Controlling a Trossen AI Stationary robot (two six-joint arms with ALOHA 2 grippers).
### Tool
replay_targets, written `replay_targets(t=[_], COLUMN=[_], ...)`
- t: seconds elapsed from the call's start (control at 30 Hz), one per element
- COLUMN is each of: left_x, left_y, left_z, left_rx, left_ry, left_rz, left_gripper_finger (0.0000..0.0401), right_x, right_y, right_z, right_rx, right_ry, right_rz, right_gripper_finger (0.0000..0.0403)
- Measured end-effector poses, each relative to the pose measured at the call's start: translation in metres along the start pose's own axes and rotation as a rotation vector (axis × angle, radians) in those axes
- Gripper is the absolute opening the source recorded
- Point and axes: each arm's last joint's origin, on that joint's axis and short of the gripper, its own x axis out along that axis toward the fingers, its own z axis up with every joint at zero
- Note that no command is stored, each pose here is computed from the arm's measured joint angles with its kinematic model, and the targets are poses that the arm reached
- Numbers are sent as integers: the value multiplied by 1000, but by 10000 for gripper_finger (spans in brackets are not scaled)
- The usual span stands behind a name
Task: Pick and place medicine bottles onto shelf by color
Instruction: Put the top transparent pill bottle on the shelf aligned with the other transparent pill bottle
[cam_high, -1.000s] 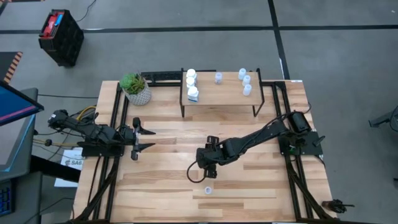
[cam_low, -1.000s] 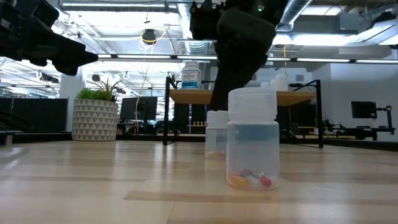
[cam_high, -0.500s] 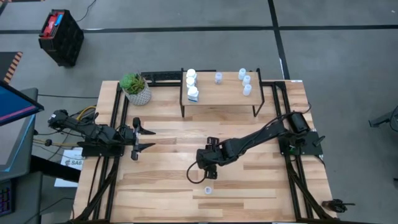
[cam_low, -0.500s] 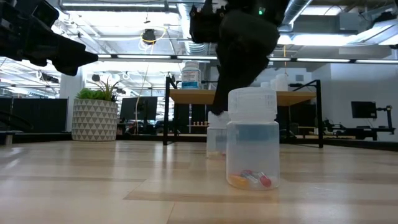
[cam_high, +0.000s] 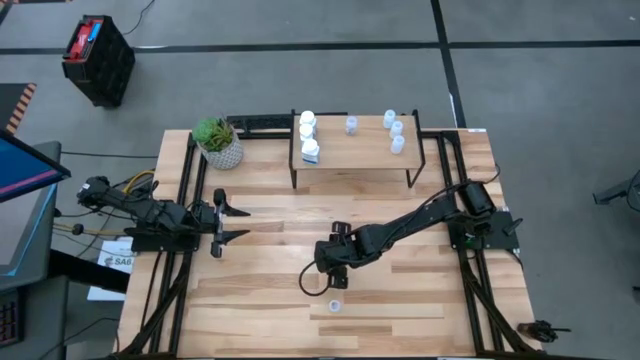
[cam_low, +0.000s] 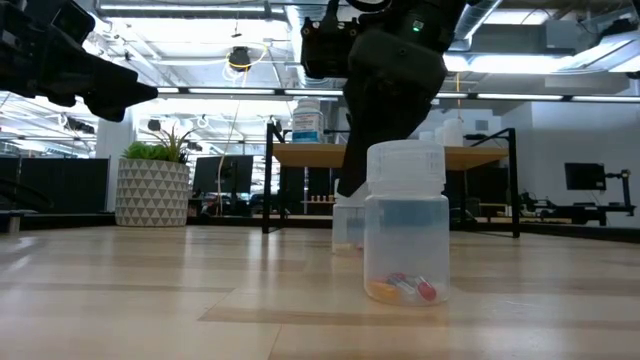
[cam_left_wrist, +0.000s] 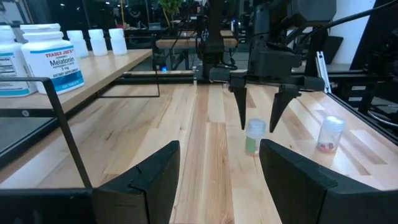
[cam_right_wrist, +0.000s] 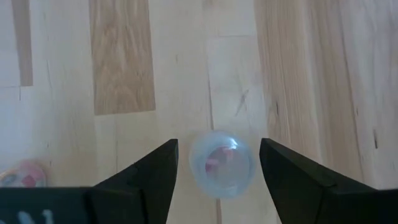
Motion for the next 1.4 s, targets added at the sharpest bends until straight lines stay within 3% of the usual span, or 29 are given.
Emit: replay_targets(t=[0.2,0.53,0.7,0.87,1.1,1.23,1.4], left_x=[0,0,0,0,0,0,0], left_y=[0,0,0,0,0,0,0], left_z=[0,0,0,0,0,0,0], left_rx=[0,0,0,0,0,0,0], left_ry=[0,0,0,0,0,0,-1], left_rz=[0,0,0,0,0,0,0], left_gripper_finger=[210,210,210,210,210,210,210], right_x=[0,-2,-35,-85,-154,-171,-163], right_y=[0,-5,-19,-54,-120,-162,-209], right_z=[0,2,21,34,38,34,31], right_rx=[18,132,156,206,362,472,572], right_ry=[4,2,-51,-91,-221,-251,-213], right_rz=[-1,-7,-34,-178,-306,-369,-444], right_gripper_finger=[226,132,120,141,134,139,143])
